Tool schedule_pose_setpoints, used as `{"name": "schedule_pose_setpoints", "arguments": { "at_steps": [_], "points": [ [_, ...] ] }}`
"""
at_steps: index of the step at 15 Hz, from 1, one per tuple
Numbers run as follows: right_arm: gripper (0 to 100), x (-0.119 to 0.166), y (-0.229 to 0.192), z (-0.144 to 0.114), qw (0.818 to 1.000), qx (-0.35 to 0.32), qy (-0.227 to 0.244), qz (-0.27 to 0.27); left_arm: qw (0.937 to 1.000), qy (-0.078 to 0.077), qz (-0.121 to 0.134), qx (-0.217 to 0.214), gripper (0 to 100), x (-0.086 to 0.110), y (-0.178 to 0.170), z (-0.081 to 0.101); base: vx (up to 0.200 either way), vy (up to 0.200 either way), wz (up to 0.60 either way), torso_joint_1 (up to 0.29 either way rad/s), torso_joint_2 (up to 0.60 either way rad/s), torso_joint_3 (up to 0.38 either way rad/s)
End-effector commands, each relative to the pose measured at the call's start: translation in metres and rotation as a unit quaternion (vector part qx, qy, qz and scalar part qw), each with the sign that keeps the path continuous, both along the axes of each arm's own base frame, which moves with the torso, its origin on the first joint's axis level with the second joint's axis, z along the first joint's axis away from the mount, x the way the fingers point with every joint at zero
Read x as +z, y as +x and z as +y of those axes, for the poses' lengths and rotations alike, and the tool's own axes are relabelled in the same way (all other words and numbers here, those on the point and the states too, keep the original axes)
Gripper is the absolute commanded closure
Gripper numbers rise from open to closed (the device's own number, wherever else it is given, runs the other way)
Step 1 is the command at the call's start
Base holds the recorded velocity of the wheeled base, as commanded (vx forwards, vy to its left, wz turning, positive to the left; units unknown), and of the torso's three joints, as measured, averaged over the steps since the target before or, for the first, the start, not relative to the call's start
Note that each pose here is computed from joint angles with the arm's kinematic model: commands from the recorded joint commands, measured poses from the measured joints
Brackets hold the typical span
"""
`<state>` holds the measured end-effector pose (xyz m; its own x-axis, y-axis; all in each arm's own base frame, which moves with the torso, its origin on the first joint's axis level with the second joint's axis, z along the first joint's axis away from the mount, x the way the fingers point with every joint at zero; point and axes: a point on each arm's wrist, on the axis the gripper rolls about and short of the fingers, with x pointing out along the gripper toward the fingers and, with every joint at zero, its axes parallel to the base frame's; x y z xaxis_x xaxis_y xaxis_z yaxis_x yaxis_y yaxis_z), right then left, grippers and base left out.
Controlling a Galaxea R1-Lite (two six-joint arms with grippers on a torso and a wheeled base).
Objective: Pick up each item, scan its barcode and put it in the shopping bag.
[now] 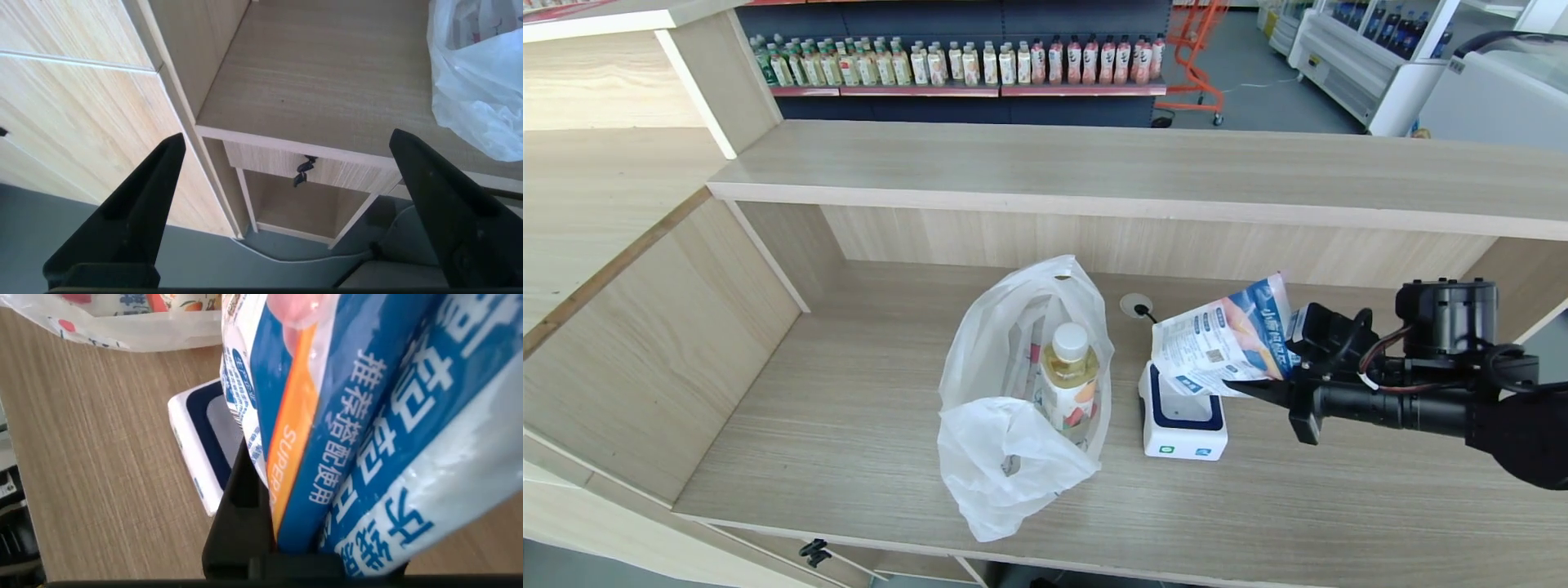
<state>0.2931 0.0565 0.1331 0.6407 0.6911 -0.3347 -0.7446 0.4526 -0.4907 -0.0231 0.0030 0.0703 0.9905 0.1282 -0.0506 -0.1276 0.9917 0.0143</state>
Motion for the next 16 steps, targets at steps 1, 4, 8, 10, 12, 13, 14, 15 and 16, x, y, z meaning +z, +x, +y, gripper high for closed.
{"name": "schedule_pose_setpoints", "arguments": {
  "at_steps": [1, 4, 8, 10, 12, 13, 14, 15, 16],
  "points": [
    [100, -0.015, 0.014, 0.003, 1.000, 0.005, -0.005, 0.004, 1.0000, 0.000, 0.001, 0.000, 0, 0.000, 0.000, 0.000, 0.000, 0.000, 0.00, 0.000, 0.00, 0.000],
    [100, -0.027, 0.024, 0.009, 1.000, 0.014, -0.010, -0.001, 1.0000, 0.000, 0.000, 0.000, 0, 0.000, 0.000, 0.000, 0.000, 0.000, 0.00, 0.000, 0.00, 0.000],
    [100, -0.034, 0.036, 0.011, 1.000, 0.020, -0.020, -0.009, 1.0000, 0.000, 0.000, 0.000, 0, 0.000, 0.000, 0.000, 0.000, 0.000, 0.00, 0.000, 0.00, 0.000],
    [100, -0.033, 0.036, 0.012, 1.000, 0.021, -0.020, -0.011, 1.0000, 0.000, 0.000, 0.000, 0, 0.000, 0.000, 0.000, 0.000, 0.000, 0.00, 0.000, 0.00, 0.000],
    [100, -0.030, 0.036, 0.012, 1.000, 0.020, -0.018, -0.015, 1.0000, 0.000, 0.000, 0.000, 0, 0.000, 0.000, 0.000, 0.000, 0.000, 0.00, 0.000, 0.00, 0.000],
    [100, -0.028, 0.035, 0.012, 1.000, 0.020, -0.016, -0.017, 1.0000, 0.000, 0.000, 0.000, 0, 0.000, 0.000, 0.000, 0.000, 0.000, 0.00, 0.000, 0.00, 0.000],
    [100, -0.025, 0.033, 0.012, 0.999, 0.021, -0.015, -0.021, 1.0000, 0.001, 0.000, 0.000, 0, 0.000, 0.000, 0.000, 0.000, 0.000, 0.00, 0.000, 0.00, 0.000],
    [100, -0.023, 0.032, 0.012, 0.999, 0.020, -0.014, -0.023, 1.0000, 0.000, 0.000, 0.000, 0, 0.000, 0.000, 0.000, 0.000, 0.000, 0.00, 0.000, 0.00, 0.000],
    [100, -0.020, 0.031, 0.011, 1.000, 0.018, -0.010, -0.022, 1.0000, 0.001, 0.000, 0.000, 0, 0.000, 0.000, 0.000, 0.000, 0.000, 0.00, 0.000, 0.00, 0.000]
  ]
}}
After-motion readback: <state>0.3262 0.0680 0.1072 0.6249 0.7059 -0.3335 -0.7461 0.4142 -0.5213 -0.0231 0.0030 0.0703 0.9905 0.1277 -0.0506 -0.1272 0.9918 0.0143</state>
